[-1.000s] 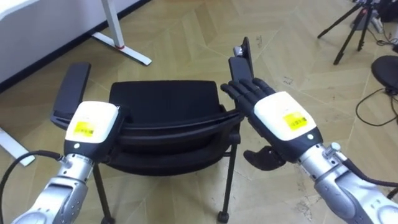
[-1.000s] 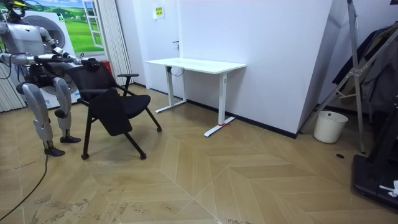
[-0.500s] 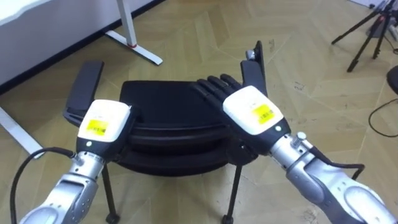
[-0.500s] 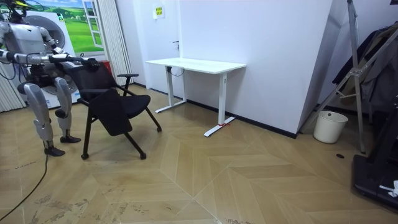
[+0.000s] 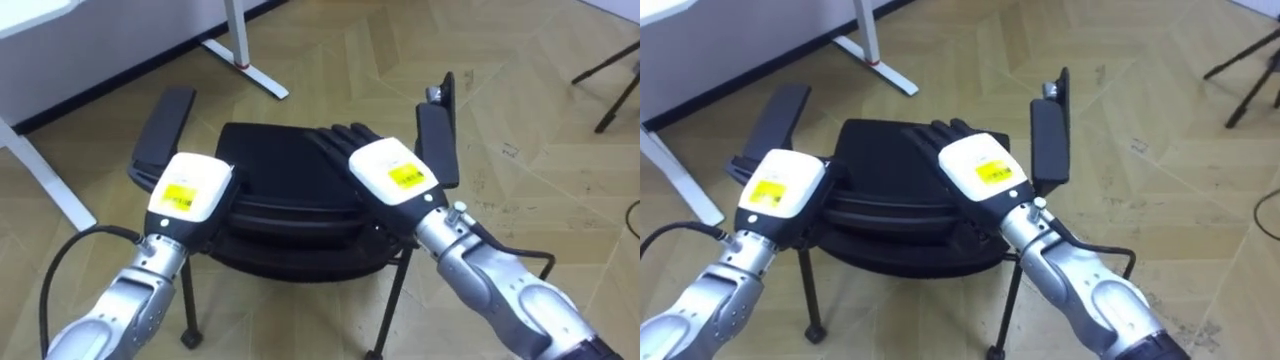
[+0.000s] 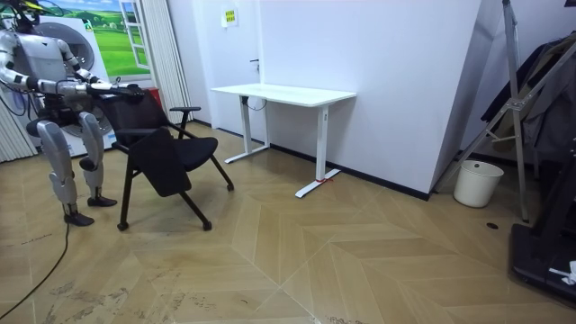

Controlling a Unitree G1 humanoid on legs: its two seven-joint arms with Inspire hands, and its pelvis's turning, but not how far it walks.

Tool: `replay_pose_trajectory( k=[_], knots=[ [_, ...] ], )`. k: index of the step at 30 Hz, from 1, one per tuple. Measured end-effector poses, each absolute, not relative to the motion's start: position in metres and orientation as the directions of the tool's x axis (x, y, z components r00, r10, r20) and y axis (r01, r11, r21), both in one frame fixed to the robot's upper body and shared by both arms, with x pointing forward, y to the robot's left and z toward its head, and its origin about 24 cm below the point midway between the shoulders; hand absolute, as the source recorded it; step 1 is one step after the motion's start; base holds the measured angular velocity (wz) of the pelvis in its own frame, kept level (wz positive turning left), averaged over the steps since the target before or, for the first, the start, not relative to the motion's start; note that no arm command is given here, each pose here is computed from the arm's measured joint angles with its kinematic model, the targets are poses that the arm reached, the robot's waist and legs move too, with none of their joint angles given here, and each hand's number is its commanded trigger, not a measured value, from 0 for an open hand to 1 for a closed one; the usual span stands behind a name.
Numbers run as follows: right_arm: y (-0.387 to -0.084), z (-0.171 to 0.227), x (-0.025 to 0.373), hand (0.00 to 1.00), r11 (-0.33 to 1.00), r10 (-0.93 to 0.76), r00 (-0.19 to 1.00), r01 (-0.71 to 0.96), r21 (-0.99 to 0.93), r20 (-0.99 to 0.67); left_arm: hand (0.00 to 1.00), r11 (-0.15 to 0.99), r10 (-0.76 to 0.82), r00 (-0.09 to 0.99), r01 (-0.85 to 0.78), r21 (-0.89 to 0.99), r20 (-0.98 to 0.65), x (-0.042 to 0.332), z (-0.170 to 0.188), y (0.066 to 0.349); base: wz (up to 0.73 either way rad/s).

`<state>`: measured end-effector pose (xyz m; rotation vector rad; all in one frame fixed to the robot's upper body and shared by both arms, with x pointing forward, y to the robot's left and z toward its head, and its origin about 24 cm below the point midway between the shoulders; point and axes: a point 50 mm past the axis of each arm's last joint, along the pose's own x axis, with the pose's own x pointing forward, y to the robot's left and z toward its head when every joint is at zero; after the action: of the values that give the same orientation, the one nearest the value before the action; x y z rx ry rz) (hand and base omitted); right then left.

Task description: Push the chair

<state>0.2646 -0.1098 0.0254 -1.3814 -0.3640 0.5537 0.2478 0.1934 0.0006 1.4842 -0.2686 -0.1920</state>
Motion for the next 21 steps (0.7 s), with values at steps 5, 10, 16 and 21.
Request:
replay_pose_trajectory(
  k=[5,10,16,21],
  knots=[
    [-0.114,0.016,0.267,0.00,0.067,0.548,0.827,-0.198,-0.978,-0.130,1.00,0.083,-0.292,0.955,-0.036,0.996,0.059,0.249,0.001,0.191,0.08],
    [-0.119,0.008,0.268,0.00,0.051,0.523,0.836,-0.226,-0.973,-0.167,1.00,0.079,-0.295,0.954,-0.027,0.996,0.049,0.250,0.001,0.189,0.09],
    [-0.122,0.003,0.267,0.00,0.059,0.525,0.839,-0.202,-0.978,-0.141,1.00,0.086,-0.291,0.956,-0.014,0.996,0.039,0.249,-0.002,0.188,0.03],
    [-0.126,-0.002,0.266,0.59,0.046,0.522,0.844,-0.172,-0.984,-0.123,1.00,0.098,-0.284,0.958,-0.007,0.995,0.034,0.248,-0.006,0.186,0.00]
  ],
)
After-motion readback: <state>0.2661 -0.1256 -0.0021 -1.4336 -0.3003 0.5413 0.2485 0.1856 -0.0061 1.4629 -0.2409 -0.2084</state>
